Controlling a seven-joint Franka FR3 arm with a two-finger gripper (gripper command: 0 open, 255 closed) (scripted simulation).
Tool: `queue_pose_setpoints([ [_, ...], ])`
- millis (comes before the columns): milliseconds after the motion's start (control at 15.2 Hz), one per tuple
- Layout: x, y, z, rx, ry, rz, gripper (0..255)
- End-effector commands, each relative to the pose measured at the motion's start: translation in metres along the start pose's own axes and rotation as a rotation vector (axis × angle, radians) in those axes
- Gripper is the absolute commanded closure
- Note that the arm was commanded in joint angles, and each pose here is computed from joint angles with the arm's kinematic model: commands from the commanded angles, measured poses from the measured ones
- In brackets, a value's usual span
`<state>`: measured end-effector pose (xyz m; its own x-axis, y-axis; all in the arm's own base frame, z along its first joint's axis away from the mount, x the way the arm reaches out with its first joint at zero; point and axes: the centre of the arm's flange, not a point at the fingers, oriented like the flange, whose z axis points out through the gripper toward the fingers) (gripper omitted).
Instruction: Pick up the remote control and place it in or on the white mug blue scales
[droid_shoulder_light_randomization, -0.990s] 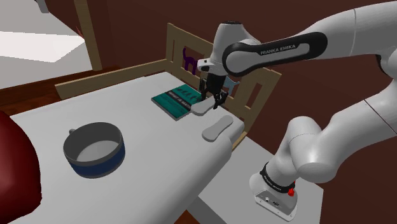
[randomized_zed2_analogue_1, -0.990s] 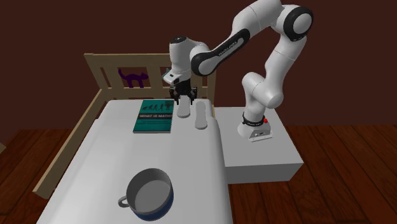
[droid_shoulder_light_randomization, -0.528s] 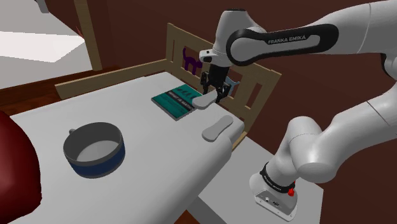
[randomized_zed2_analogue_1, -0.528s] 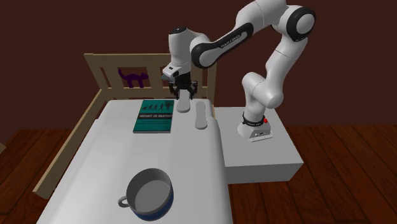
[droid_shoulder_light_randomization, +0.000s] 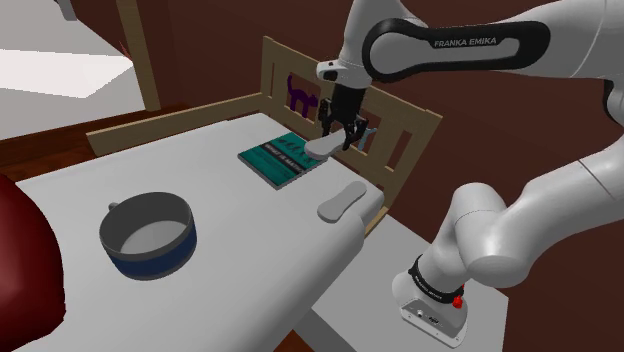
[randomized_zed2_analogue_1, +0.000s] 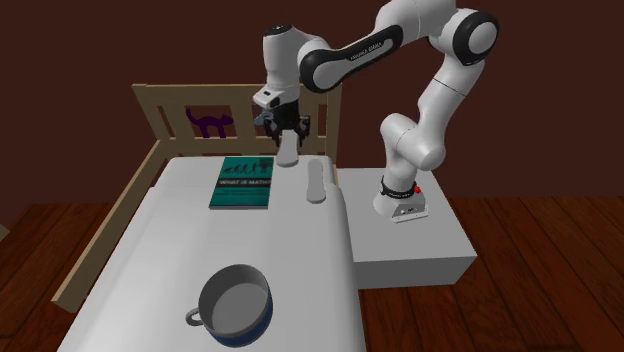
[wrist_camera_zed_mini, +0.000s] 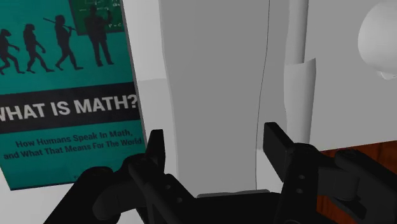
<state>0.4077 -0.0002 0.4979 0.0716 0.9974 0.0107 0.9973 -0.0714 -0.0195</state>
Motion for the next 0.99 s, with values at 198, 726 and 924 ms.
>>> queue_pose_setpoints([
  [198, 0.051, 0.012, -0.004, 0.0, 0.0, 0.0, 255],
  [726, 0.154, 0.036, -0.004, 0.0, 0.0, 0.0, 255],
  [924, 0.193, 0.045, -0.004, 0.0, 0.0, 0.0, 255],
])
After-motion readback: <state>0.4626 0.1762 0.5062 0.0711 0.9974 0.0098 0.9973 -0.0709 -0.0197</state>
